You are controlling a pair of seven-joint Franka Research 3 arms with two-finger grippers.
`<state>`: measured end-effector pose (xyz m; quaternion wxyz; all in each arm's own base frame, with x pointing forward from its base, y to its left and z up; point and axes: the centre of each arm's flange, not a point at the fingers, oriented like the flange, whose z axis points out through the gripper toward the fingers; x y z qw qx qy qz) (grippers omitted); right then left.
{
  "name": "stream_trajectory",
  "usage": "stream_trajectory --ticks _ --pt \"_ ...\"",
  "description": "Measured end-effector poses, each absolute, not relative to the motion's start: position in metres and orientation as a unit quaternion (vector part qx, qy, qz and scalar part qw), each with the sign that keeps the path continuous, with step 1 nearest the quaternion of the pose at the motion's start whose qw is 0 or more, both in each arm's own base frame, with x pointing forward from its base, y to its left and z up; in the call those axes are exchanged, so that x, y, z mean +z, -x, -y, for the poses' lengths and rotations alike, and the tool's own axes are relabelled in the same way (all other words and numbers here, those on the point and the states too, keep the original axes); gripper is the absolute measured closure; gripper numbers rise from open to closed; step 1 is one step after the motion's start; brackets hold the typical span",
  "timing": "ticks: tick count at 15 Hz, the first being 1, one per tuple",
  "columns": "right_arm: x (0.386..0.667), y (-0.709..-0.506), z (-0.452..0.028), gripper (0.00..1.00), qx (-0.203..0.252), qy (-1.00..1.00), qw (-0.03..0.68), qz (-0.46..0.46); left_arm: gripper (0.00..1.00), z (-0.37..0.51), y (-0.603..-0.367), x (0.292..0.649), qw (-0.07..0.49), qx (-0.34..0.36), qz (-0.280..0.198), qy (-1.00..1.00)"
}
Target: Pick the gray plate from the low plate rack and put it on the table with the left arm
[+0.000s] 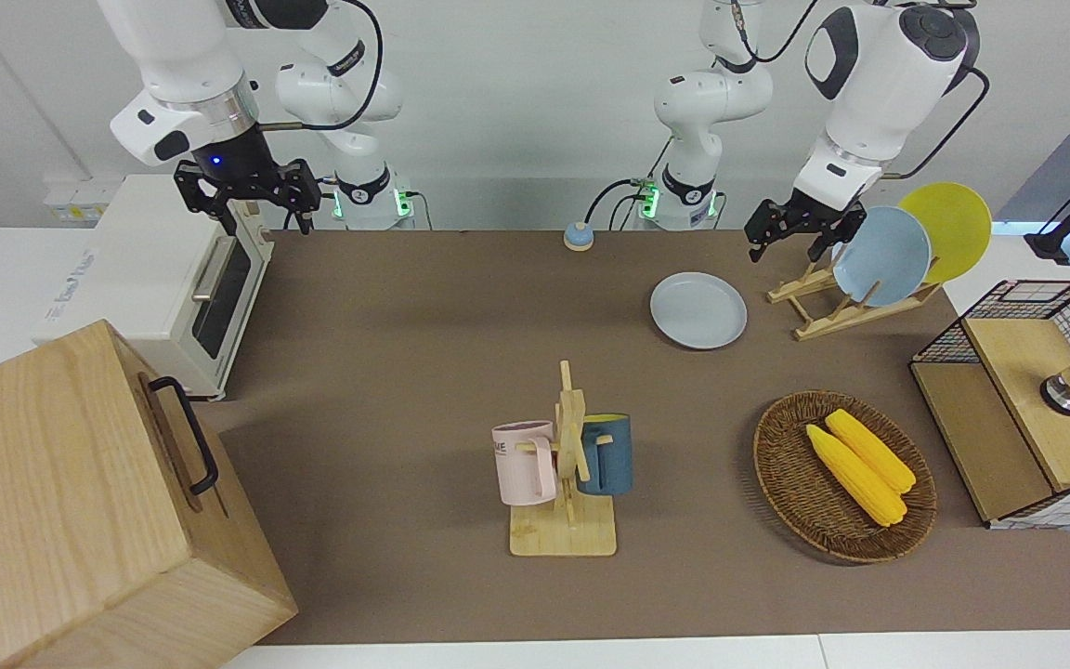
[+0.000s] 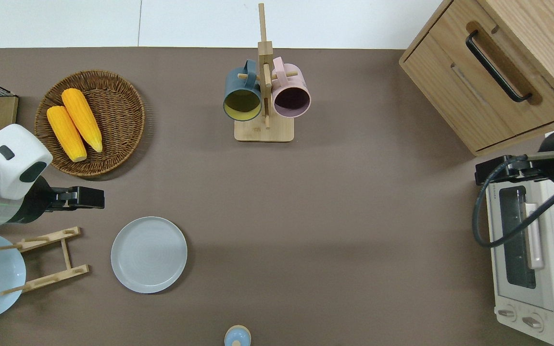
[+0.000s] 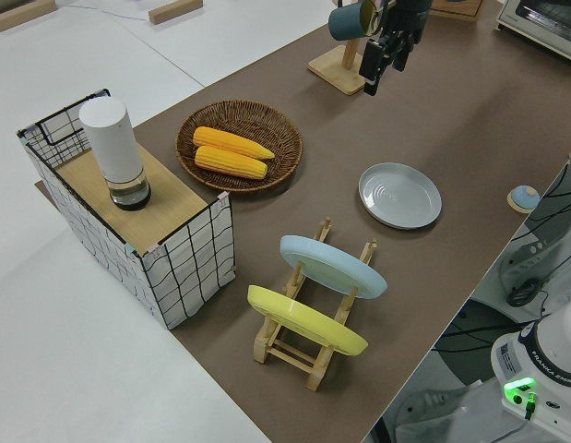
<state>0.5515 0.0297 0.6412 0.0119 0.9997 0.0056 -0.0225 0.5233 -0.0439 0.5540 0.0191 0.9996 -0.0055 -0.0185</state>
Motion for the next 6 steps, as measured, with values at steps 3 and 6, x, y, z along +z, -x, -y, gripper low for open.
stream_trajectory --ticks 3,6 --pt "0.6412 -0.5515 -0.0297 0.01 -0.022 -1.0 0.012 -0.006 0.0 0.0471 -0.5257 0.5476 0.019 -0.025 0.011 -0.999" --pt "0.6412 -0.5515 -0.0297 0.01 -0.022 -1.0 0.012 -0.006 0.0 0.0486 -0.5249 0.5464 0.017 -0.029 0.013 -0.999"
